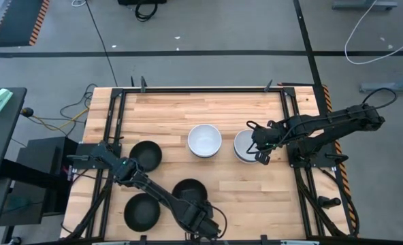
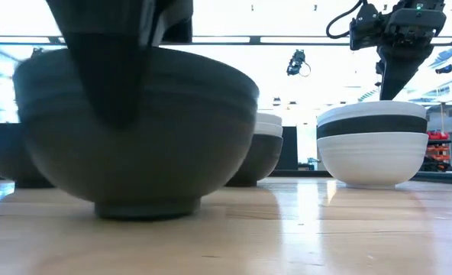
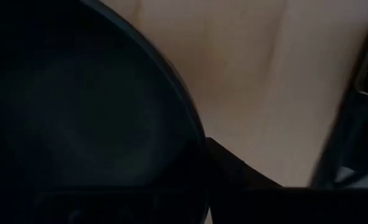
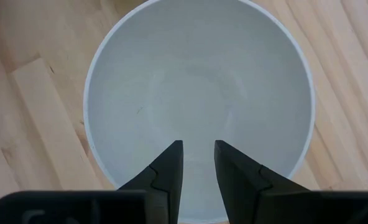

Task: Nest bowls inside each other
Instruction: Stack the black bowl on top of the left white stacked bowls

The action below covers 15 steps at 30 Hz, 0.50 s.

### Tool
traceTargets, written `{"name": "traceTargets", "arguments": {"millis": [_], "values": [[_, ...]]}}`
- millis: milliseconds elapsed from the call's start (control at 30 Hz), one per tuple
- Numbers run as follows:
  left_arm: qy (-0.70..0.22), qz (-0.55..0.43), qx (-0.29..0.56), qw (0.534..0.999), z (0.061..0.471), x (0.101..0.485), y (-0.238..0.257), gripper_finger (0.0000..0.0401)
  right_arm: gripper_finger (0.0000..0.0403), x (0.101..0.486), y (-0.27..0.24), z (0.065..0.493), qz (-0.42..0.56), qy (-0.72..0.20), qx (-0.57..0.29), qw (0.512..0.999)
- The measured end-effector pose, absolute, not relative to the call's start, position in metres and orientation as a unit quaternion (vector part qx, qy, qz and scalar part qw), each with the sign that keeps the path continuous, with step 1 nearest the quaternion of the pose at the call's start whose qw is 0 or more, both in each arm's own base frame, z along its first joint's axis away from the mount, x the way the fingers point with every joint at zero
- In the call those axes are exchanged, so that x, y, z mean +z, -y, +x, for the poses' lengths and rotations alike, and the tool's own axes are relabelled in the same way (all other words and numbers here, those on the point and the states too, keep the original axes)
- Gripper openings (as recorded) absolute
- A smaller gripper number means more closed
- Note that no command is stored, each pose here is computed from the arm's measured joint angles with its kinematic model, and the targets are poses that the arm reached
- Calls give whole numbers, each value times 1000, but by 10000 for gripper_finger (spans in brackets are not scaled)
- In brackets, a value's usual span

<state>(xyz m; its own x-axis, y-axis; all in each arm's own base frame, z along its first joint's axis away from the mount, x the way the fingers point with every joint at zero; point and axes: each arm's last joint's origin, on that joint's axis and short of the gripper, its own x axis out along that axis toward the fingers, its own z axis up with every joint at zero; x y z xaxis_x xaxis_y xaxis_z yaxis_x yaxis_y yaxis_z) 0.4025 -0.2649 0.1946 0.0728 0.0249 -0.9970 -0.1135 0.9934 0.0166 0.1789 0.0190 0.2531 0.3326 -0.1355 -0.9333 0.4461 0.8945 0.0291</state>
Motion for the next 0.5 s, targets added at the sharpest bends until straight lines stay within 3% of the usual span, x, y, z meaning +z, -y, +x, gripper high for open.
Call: {"name": "traceTargets", "arguments": {"millis": [500], "values": [[-708,46,124,694,393,193,245,11,100,253,-19,179,139,-547,-185,805]]}}
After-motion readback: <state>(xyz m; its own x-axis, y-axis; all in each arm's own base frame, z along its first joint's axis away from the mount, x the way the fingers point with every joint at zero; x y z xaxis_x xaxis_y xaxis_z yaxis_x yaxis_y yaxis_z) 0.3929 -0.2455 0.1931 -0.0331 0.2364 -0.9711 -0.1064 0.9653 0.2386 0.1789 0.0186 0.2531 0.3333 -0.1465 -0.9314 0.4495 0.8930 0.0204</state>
